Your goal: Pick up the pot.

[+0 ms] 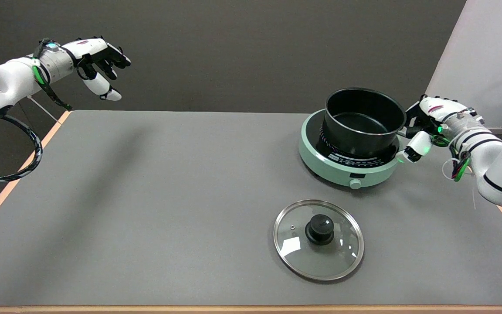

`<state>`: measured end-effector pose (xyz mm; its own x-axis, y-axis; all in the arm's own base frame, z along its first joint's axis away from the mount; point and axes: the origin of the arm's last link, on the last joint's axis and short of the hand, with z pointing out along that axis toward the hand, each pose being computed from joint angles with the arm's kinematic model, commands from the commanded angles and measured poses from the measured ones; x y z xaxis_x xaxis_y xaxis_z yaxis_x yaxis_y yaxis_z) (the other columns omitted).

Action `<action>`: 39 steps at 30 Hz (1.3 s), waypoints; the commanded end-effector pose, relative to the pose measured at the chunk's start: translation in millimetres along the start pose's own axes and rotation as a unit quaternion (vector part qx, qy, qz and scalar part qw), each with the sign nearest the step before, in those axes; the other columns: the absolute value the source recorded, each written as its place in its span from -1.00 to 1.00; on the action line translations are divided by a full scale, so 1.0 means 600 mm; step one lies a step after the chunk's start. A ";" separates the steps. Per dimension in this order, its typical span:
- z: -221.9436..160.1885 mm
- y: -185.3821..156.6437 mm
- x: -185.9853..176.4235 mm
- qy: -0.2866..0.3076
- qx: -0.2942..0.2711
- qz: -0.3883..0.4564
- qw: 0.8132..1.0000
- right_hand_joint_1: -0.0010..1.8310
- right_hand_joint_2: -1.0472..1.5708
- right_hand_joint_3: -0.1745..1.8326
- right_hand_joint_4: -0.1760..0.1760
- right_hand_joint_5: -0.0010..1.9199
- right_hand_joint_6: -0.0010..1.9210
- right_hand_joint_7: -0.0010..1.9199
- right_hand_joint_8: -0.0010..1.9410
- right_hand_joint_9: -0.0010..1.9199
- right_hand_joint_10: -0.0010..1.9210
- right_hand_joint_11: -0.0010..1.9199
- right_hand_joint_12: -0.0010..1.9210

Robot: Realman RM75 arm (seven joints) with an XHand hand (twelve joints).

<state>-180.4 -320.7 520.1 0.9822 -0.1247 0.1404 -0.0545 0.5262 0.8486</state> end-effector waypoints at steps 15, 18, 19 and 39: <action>-0.044 0.039 0.013 0.006 -0.054 -0.012 0.998 0.24 -0.69 0.76 1.00 -0.13 -0.13 -0.13 -0.14 -0.13 -0.13 -0.13 -0.13; -0.051 0.043 0.014 0.008 -0.059 -0.018 0.998 0.24 -0.69 0.77 1.00 -0.13 -0.13 -0.13 -0.14 -0.13 -0.13 -0.13 -0.13; -0.053 0.043 0.015 0.008 -0.060 -0.019 0.998 0.24 -0.69 0.77 1.00 -0.13 -0.13 -0.13 -0.14 -0.13 -0.13 -0.13 -0.13; -0.064 0.023 0.002 -0.004 -0.053 -0.016 0.998 0.25 -0.71 0.76 1.00 -0.15 -0.15 -0.15 -0.15 -0.15 -0.15 -0.15 -0.15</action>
<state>-170.0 -287.3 520.5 0.9846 -0.1359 0.1101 -0.0059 0.6034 0.7974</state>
